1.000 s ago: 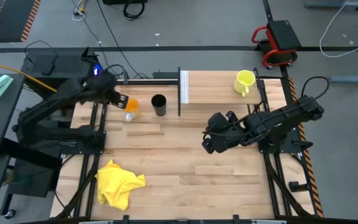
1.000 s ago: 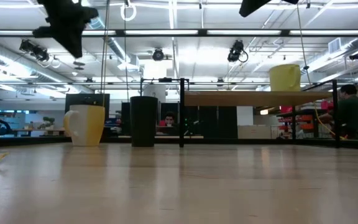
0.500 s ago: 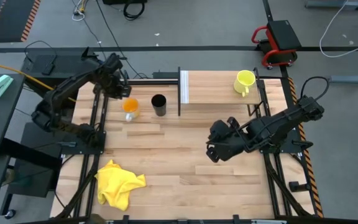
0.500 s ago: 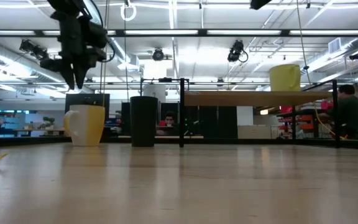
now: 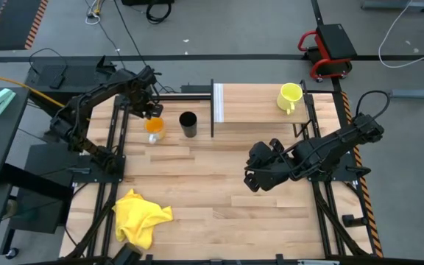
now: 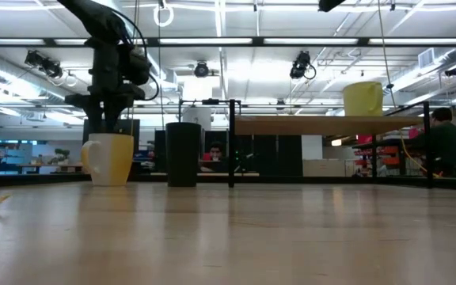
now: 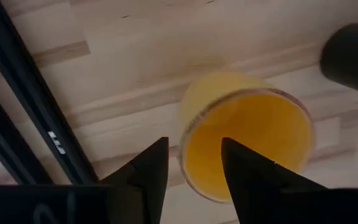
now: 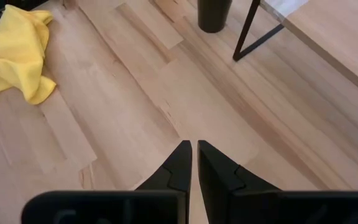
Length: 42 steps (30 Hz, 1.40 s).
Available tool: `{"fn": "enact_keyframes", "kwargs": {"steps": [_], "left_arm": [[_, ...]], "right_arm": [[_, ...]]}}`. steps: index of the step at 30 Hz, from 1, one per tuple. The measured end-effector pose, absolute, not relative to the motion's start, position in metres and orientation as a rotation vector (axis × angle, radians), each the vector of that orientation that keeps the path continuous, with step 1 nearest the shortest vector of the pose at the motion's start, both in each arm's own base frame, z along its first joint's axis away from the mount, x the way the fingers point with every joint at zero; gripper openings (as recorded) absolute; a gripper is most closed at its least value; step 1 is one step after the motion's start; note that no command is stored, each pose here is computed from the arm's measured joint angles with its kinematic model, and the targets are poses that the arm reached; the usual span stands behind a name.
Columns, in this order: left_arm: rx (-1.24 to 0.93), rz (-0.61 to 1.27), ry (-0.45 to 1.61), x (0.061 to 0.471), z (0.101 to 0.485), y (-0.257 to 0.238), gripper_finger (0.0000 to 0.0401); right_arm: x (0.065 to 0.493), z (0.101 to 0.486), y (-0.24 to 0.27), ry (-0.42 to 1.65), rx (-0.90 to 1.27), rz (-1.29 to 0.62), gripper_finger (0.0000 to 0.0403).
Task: Stack small to large cups/mugs on shelf
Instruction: Put the orange mug on the shelf
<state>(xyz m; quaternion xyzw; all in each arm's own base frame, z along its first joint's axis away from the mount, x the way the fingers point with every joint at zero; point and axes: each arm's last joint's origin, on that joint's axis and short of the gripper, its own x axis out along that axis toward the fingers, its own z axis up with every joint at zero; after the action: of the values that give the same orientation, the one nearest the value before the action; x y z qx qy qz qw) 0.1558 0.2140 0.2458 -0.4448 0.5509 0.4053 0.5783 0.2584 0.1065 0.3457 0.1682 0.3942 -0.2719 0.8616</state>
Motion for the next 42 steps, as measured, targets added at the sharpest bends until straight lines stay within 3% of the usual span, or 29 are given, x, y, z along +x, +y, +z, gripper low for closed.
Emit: {"fn": "enact_keyframes", "kwargs": {"steps": [22,37,42], "left_arm": [[-1.017,0.914,1.351,0.157,0.216,0.217,0.0114],[-0.949,0.854,1.376,0.178,0.214,0.2,0.0022],[-0.949,0.803,1.382,0.19,0.215,0.189,0.0032]], "right_arm": [[0.258,0.346,0.107,0.819,0.354,-0.577,0.0035],[0.258,0.346,0.107,0.819,0.354,-0.577,0.0035],[0.258,0.346,0.106,0.82,0.366,-0.588,0.003]]}}
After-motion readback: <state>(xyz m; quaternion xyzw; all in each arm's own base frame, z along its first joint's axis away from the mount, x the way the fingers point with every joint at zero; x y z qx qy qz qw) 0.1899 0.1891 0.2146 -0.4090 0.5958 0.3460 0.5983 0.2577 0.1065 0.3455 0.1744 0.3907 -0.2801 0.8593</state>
